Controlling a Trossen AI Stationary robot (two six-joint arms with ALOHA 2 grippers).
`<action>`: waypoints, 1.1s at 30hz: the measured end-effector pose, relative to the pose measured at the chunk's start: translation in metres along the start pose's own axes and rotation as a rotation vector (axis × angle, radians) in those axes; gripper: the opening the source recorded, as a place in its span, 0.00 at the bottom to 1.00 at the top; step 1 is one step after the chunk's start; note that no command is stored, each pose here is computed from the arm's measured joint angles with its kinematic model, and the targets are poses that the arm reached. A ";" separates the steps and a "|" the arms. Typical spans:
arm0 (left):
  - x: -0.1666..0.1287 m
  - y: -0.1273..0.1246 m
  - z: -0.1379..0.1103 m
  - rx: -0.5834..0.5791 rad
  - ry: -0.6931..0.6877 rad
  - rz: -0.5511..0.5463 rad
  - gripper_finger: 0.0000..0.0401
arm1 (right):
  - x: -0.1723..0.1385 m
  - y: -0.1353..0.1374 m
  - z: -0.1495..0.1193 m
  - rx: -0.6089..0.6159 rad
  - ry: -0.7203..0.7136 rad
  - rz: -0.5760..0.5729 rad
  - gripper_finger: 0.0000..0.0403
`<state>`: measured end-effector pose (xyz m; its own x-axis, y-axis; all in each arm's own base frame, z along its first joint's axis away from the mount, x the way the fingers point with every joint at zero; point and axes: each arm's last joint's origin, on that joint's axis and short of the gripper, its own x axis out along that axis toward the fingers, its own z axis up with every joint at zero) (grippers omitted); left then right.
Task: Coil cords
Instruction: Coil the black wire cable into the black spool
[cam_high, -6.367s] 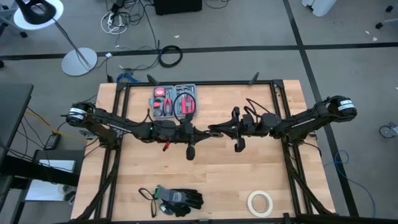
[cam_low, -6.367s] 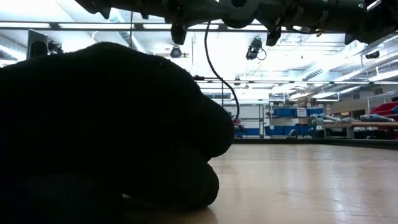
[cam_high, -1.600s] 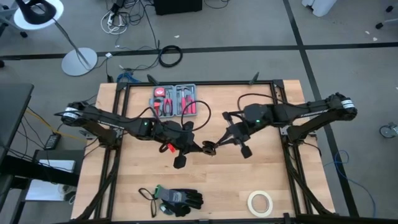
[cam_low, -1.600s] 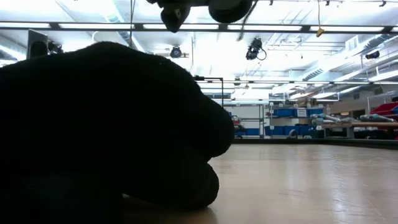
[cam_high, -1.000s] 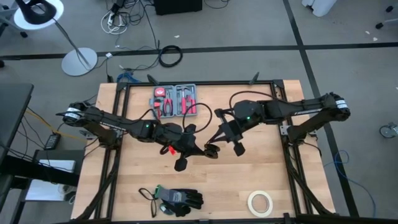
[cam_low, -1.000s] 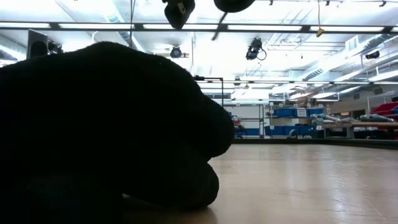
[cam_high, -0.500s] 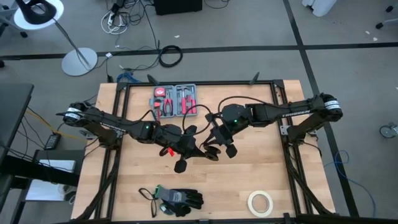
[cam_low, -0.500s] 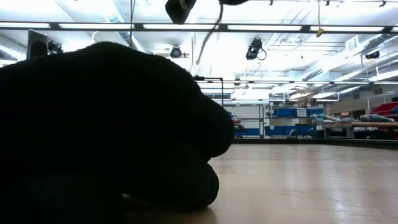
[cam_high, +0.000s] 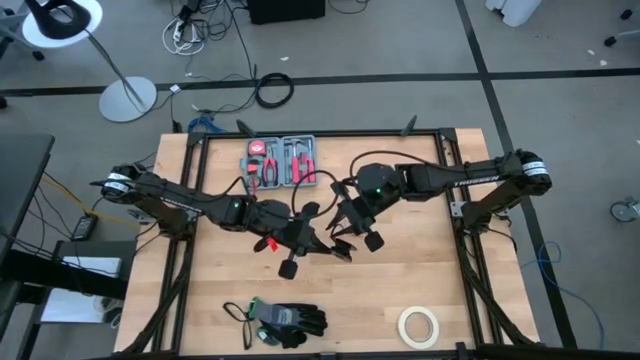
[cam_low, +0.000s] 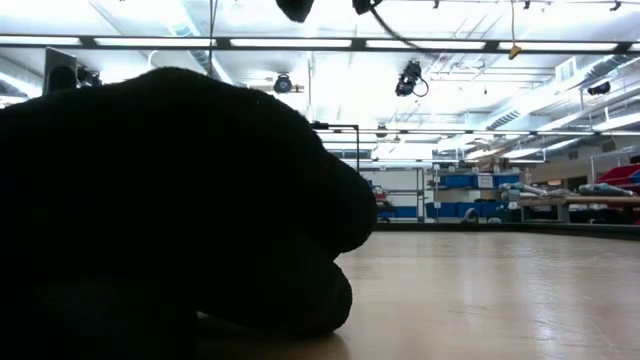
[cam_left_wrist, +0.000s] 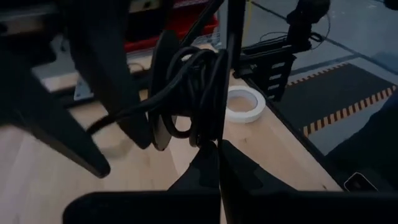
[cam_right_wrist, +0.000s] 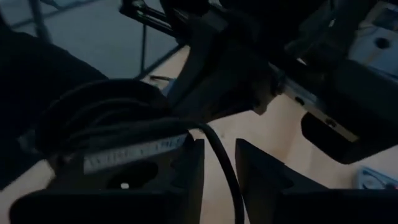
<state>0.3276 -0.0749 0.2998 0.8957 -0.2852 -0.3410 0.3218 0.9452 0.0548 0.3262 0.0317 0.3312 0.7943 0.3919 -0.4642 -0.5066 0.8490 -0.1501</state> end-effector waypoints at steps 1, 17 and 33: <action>0.000 0.000 0.001 0.014 -0.011 -0.002 0.00 | -0.001 -0.001 0.000 0.001 -0.009 0.016 0.24; 0.000 0.000 0.010 0.078 -0.097 0.001 0.00 | -0.009 -0.001 -0.002 0.070 0.004 0.067 0.19; -0.001 -0.005 0.017 0.193 -0.170 0.024 0.00 | -0.007 -0.006 -0.002 0.221 -0.140 0.151 0.17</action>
<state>0.3302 -0.0823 0.3162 0.9372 -0.3015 -0.1753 0.3380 0.9089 0.2441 0.3233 0.0231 0.3335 0.7619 0.5515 -0.3397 -0.5493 0.8280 0.1122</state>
